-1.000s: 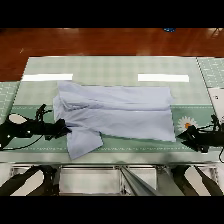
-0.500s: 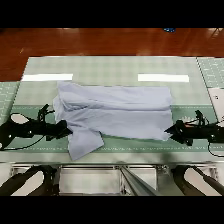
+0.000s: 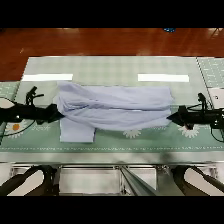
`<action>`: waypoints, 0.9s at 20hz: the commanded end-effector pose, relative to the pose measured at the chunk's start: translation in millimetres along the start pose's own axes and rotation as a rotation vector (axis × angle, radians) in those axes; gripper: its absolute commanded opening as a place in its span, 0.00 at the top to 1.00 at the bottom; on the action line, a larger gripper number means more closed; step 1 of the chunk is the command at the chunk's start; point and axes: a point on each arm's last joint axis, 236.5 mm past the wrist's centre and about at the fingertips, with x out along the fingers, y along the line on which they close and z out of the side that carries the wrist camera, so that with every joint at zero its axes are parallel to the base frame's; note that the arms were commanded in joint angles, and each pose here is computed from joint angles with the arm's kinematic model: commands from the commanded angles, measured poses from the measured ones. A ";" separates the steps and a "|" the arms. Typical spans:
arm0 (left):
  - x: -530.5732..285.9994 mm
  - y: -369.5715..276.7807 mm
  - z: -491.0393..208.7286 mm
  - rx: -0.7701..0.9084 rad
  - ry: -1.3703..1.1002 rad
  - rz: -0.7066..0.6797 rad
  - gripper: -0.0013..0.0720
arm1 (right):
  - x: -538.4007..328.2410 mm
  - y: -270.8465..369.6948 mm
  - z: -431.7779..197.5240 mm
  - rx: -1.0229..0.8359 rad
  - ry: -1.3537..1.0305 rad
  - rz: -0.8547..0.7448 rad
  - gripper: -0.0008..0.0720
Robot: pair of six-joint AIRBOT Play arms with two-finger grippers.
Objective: Fold the shirts.
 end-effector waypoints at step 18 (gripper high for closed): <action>39.6 -68.9 199.9 0.063 -0.009 -0.087 0.95 | 40.8 44.8 162.5 -0.045 -0.069 0.070 0.96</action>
